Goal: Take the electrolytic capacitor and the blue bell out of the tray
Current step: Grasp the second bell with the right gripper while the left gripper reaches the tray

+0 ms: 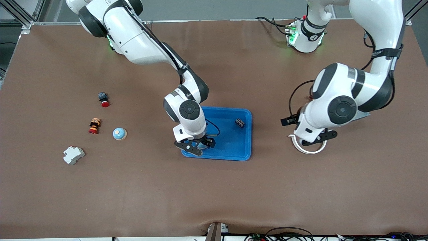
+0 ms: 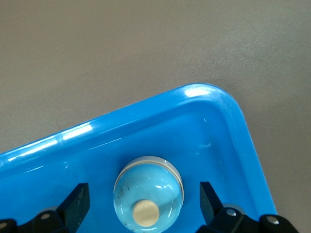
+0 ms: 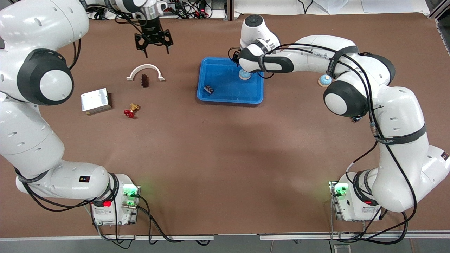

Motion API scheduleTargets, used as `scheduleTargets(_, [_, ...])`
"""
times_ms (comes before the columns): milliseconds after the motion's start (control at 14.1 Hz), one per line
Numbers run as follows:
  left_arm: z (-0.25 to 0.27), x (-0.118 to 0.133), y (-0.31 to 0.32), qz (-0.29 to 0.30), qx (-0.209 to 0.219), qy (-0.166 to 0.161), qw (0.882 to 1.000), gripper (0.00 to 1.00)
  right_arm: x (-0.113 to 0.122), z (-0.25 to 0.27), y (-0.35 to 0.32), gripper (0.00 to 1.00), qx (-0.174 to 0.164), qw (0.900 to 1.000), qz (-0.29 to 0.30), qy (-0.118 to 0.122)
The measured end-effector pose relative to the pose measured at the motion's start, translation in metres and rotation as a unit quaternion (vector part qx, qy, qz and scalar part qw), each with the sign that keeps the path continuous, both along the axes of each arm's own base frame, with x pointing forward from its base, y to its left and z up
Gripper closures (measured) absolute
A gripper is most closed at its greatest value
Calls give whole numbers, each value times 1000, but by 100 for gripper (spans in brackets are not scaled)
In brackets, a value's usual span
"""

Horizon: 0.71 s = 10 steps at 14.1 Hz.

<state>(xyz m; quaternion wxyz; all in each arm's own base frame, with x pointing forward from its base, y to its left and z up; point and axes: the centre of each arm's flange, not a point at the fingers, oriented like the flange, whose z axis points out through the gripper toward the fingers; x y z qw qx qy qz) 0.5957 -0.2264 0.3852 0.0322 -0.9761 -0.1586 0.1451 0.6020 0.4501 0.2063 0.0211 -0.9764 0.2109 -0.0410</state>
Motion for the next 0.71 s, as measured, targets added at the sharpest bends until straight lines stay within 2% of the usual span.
scheduleTargets(213, [-14, -10, -50, 55, 14, 8, 998, 0, -1, -4, 1, 0, -1, 1000, 1, 2])
scheduleTargets(425, [-41, -15, -103, 121, 15, -17, 992, 0, -2, -9, 0, 0, -3, 1000, 1, 4])
scheduleTargets(638, [-52, -9, -134, 221, -3, -58, 973, 0, -4, -16, 1, 0, -6, 1000, 3, 7])
scheduleTargets(708, [-52, -7, -141, 254, -10, -68, 965, 0, -5, -18, 2, 9, -9, 1000, 7, 4])
